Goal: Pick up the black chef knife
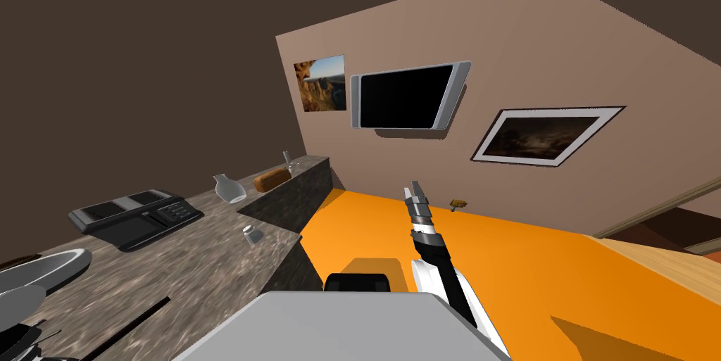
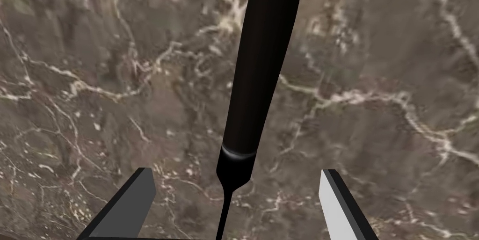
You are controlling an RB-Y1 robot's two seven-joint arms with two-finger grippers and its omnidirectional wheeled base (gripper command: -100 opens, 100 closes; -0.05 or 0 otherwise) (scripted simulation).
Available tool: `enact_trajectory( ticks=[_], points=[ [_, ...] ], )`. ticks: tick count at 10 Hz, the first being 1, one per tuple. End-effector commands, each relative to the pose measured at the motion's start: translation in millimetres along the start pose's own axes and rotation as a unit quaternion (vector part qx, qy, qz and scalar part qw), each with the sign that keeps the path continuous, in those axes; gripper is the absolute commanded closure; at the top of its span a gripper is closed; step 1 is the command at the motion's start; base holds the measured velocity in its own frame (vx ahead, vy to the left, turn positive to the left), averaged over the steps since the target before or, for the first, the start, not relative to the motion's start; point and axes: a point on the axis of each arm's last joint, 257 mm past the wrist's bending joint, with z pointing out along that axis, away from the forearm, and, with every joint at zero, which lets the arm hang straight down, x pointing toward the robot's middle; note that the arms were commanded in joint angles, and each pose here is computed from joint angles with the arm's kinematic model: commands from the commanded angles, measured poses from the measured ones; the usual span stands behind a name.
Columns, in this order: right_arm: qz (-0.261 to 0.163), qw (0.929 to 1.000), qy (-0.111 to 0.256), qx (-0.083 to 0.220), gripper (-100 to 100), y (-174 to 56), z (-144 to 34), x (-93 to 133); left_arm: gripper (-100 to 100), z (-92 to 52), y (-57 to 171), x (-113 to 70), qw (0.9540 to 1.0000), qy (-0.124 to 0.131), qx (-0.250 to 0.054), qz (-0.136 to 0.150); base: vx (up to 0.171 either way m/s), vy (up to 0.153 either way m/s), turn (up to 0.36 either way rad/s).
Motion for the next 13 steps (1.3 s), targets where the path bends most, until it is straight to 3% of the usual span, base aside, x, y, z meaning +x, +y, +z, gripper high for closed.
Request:
enact_trajectory(
  ticks=[1, 5, 6, 7, 12, 13],
  points=[
    [0.000, 1.0000, 0.000, 0.000, 0, 0, 0.0, 0, 100, 0.0, 0, 0.0, 1.0000, 0.000, 0.000, 0.000, 0.000, 0.000, 0.000],
    [0.000, 1.0000, 0.000, 0.000, 0, 0, 0.0, 0, 100, -0.3, 0, 0.1, 1.0000, 0.000, 0.000, 0.000, 0.000, 0.000, 0.000],
    [0.000, 1.0000, 0.000, 0.000, 0, 0, 0.0, 0, 0, -0.3, 0, 0.1, 1.0000, 0.000, 0.000, 0.000, 0.000, 0.000, 0.000],
    [0.000, 1.0000, 0.000, 0.000, 0, 0, 0.0, 0, 100, -2.4, 5, 7.6, 1.0000, 0.002, -0.002, 0.004, -0.027, 0.023, 0.007],
    [0.000, 1.0000, 0.000, 0.000, 0, 0, 0.0, 0, 100, -13.5, 25, 37.9, 0.9998, 0.010, -0.007, 0.014, -0.041, 0.039, 0.003],
    [0.000, 1.0000, 0.000, 0.000, 0, 0, 0.0, 0, 100, -13.5, 25, 34.0, 0.9999, 0.002, -0.005, 0.013, -0.033, 0.028, -0.011]
  ],
)
